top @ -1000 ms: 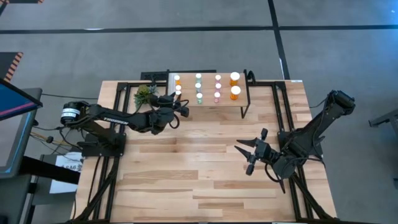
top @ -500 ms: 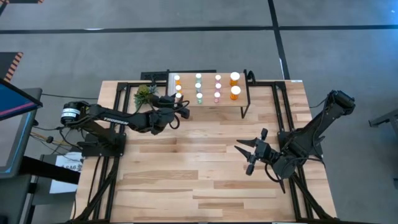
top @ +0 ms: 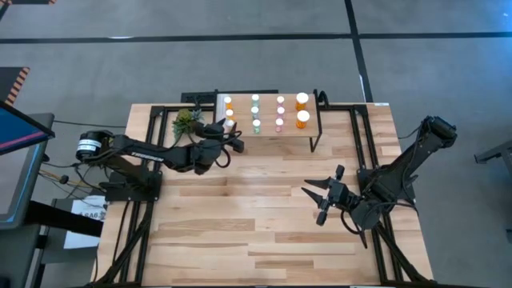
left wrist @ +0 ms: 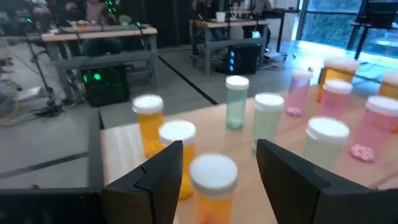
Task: Pick and place medicine bottles onto shelf by color
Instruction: Put the small orange pill bottle on the shelf aligned with the other orange pill bottles, then return to Home Position
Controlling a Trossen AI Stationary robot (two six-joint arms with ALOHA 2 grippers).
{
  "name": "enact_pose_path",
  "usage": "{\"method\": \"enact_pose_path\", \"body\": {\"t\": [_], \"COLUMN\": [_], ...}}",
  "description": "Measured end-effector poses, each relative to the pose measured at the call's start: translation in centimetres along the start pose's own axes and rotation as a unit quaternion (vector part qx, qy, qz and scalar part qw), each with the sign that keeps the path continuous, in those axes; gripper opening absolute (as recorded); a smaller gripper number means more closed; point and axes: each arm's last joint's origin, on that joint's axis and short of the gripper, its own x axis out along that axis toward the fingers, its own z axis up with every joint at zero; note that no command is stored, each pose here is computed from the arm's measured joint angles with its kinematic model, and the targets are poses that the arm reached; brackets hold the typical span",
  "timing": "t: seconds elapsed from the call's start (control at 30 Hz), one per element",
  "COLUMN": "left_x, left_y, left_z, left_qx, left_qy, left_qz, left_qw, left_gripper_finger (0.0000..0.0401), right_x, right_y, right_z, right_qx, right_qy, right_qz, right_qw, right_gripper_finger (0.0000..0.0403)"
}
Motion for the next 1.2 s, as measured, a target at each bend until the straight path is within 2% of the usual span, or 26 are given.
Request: {"method": "enact_pose_path", "body": {"t": [0.17, 0.4, 0.5, 0.67, 0.77, 0.9, 1.03, 1.2], "left_x": [-1.5, -4.7, -7.1, -11.6, -13.6, -15.2, -15.9, -15.9], "left_y": [0.3, 1.9, 2.7, 4.3, 5.7, 7.3, 8.5, 10.5], "left_z": [1.6, 5.3, 7.2, 9.8, 10.5, 10.7, 10.4, 10.1], "left_qx": [0.002, 0.008, -0.002, 0.008, 0.019, 0.027, 0.034, 0.036], "left_qy": [-0.022, -0.061, -0.077, -0.112, -0.119, -0.106, -0.088, -0.062], "left_qz": [0.003, 0.019, -0.03, -0.176, -0.247, -0.307, -0.335, -0.333], "left_qw": [1.0, 0.998, 0.997, 0.978, 0.962, 0.946, 0.938, 0.94], "left_gripper_finger": [0.0206, 0.0215, 0.0214, 0.0197, 0.0179, 0.014, 0.0086, 0.0011], "right_x": [0.0, 0.0, 0.0, -0.1, -0.5, -1.2, -2.0, -2.7], "right_y": [0.0, 0.0, 0.1, 0.0, -0.6, -2.5, -4.6, -7.6], "right_z": [0.0, 0.0, 0.0, 0.2, 1.0, 3.0, 4.8, 5.9], "right_qx": [0.001, 0.001, -0.003, -0.04, -0.05, -0.041, -0.056, -0.067], "right_qy": [0.0, 0.001, 0.009, 0.008, 0.002, -0.012, -0.044, -0.063], "right_qz": [0.0, 0.003, 0.025, 0.038, 0.054, 0.134, 0.207, 0.226], "right_qw": [1.0, 1.0, 1.0, 0.998, 0.997, 0.99, 0.976, 0.97], "right_gripper_finger": [0.0141, 0.0141, 0.0141, 0.0133, 0.0123, 0.0105, 0.0083, 0.0058]}}
